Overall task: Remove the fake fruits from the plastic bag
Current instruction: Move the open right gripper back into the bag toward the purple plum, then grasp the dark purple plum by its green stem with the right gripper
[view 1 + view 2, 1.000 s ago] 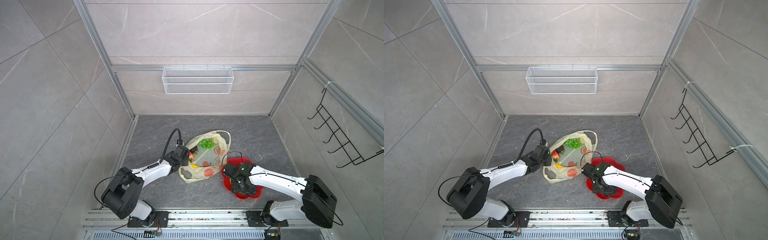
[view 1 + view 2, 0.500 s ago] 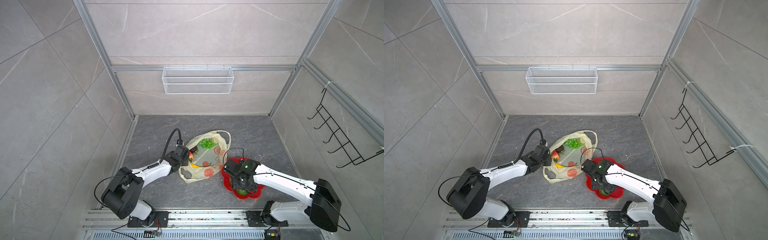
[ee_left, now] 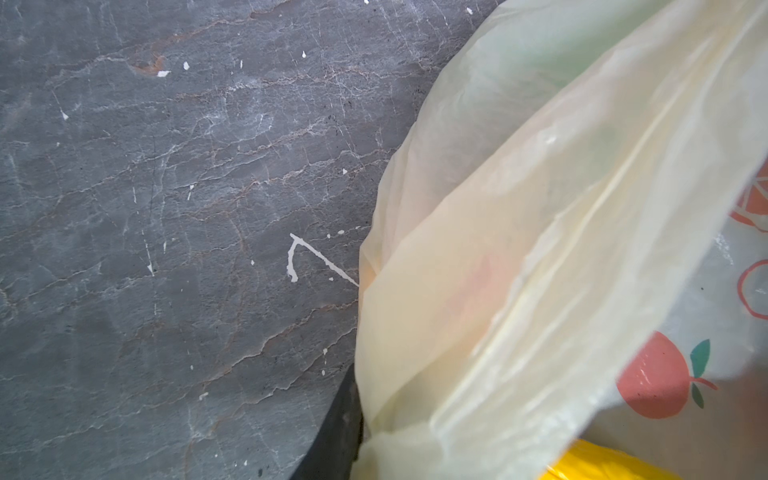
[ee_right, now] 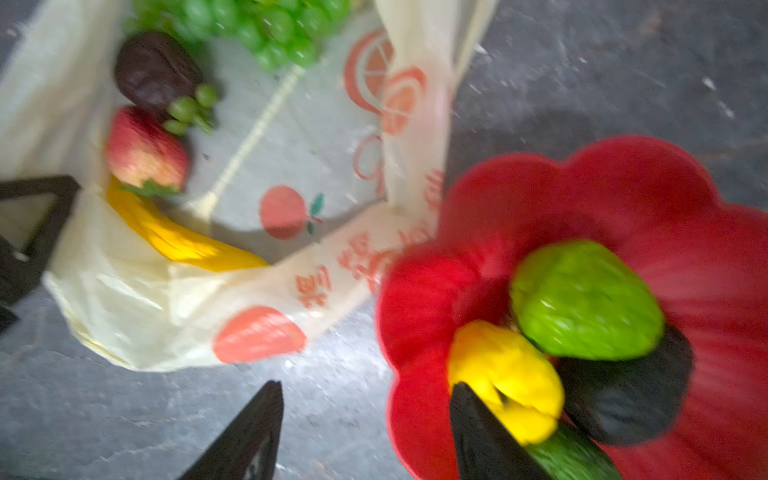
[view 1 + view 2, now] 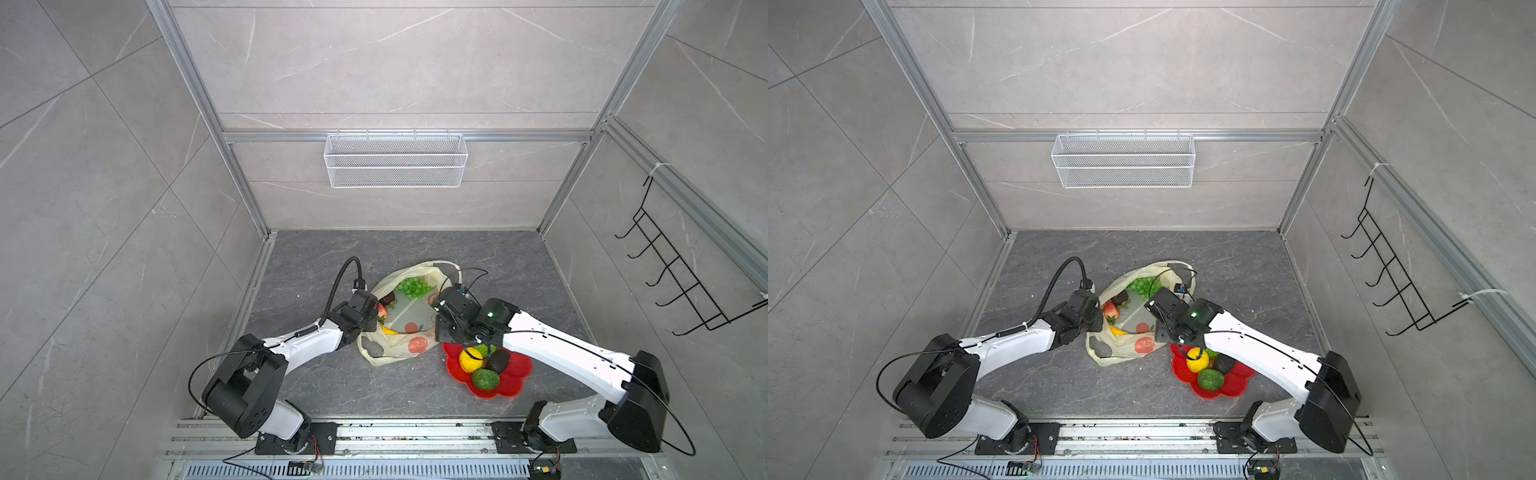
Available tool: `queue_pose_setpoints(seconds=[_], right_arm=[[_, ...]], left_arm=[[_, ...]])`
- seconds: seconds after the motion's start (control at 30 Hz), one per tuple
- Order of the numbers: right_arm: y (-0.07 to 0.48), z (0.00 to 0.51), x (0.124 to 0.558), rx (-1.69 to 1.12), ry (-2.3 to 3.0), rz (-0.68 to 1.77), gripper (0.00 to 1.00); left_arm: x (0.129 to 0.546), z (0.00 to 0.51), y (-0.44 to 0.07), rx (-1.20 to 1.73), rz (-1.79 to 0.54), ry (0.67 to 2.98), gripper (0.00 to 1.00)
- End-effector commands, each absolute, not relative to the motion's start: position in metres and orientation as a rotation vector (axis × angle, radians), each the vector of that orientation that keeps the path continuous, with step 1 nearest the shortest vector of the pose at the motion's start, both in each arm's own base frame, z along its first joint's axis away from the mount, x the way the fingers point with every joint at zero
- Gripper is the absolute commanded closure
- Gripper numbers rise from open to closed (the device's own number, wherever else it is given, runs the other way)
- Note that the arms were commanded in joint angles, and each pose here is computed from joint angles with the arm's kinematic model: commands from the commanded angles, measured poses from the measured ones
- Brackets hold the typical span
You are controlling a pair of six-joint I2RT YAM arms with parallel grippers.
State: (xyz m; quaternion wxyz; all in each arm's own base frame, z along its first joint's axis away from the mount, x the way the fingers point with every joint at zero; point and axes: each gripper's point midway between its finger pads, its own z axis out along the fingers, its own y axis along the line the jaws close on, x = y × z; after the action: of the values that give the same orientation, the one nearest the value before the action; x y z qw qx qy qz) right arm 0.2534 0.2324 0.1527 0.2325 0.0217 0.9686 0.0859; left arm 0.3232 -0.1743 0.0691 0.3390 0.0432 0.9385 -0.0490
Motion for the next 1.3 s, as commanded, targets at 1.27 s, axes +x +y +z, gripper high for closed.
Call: queue_pose_setpoints(seconds=[1.27], right_arm=[[0.348,0.011,0.377,-0.393,2.504,0.534,0.72]], left_arm=[[0.332,0.088,-0.177,0.094,-0.167,2.4,0.8]])
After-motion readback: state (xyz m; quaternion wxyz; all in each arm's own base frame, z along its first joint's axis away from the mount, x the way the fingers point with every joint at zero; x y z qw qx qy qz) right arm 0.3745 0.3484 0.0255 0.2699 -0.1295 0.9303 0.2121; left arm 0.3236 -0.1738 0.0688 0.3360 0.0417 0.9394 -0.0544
